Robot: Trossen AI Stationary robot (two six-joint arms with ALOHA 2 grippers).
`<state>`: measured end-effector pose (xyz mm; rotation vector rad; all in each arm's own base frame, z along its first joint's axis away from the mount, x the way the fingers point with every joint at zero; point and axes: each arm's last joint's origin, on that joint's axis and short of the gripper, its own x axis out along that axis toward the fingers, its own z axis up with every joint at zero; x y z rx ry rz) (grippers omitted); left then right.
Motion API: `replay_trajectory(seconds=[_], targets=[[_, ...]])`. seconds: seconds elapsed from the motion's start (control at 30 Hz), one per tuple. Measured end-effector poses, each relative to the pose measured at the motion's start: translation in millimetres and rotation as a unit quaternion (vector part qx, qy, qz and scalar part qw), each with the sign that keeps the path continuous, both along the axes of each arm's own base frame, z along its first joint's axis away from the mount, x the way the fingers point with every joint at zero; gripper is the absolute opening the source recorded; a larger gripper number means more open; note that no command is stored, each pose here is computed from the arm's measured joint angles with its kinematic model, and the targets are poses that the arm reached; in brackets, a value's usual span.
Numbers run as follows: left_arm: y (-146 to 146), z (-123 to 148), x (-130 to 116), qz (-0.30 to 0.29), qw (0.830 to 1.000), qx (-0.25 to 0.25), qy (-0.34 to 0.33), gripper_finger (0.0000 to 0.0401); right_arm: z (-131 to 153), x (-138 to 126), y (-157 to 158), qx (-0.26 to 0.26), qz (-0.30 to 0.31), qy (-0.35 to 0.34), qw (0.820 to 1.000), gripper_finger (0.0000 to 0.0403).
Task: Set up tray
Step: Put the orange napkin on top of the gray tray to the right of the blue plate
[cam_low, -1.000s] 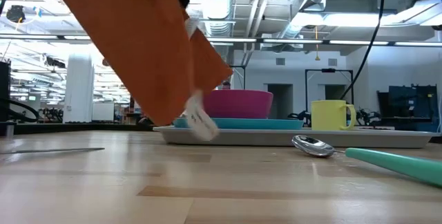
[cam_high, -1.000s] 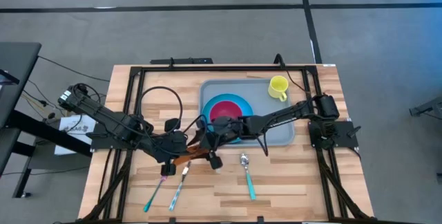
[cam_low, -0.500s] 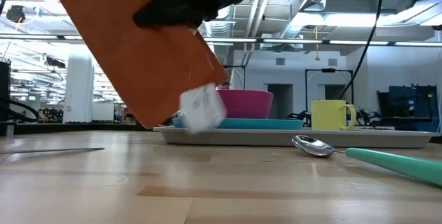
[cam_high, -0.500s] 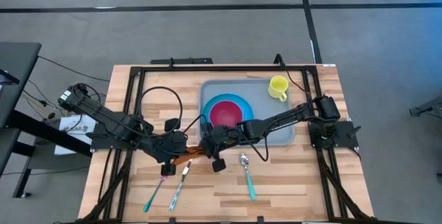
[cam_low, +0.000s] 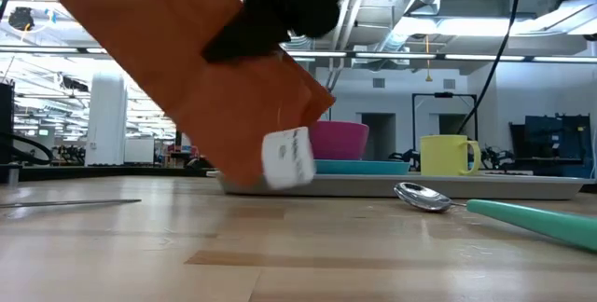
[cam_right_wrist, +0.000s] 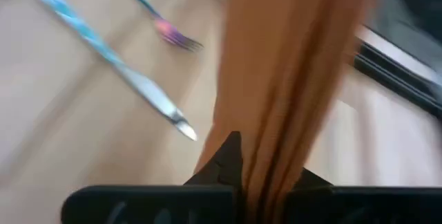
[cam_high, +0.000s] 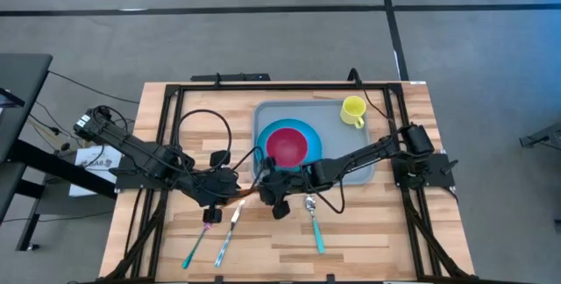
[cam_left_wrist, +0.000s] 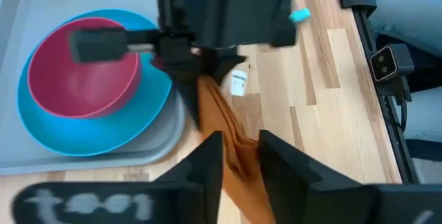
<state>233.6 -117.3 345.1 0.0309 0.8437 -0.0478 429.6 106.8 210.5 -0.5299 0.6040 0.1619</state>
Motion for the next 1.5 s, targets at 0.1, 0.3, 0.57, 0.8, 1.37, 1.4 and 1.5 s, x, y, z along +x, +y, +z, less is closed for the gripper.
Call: replay_trajectory(seconds=[0.1,0.3,0.57,0.8,1.37,1.4,1.5], targets=[[0,0,0,0.003,1.000,-0.002,0.001,0.0108,-3,-4,1,-0.042,-0.041,0.015,0.998,0.0002],[2,0,0,0.024,1.000,0.009,-0.005,0.0122,6,-20,23,-0.060,-0.043,0.028,0.997,0.0001],[2,0,0,0.029,0.999,0.013,-0.005,0.0123,44,-75,41,-0.135,-0.105,0.073,0.983,0.0001],[2,0,0,0.053,0.999,-0.008,-0.005,0.0123,70,-136,34,-0.120,-0.176,0.157,0.964,0.0000],[2,0,0,0.072,0.997,-0.017,-0.012,0.0123,-13,-237,-31,-0.205,-0.189,0.068,0.958,0.0000],[3,0,0,0.075,0.997,-0.014,-0.014,0.0123,-20,-239,-33,-0.208,-0.174,0.053,0.961,0.0000],[3,1,1,0.085,0.996,-0.004,-0.022,0.0123,-40,-247,-43,-0.251,-0.138,0.028,0.958,0.0000]])
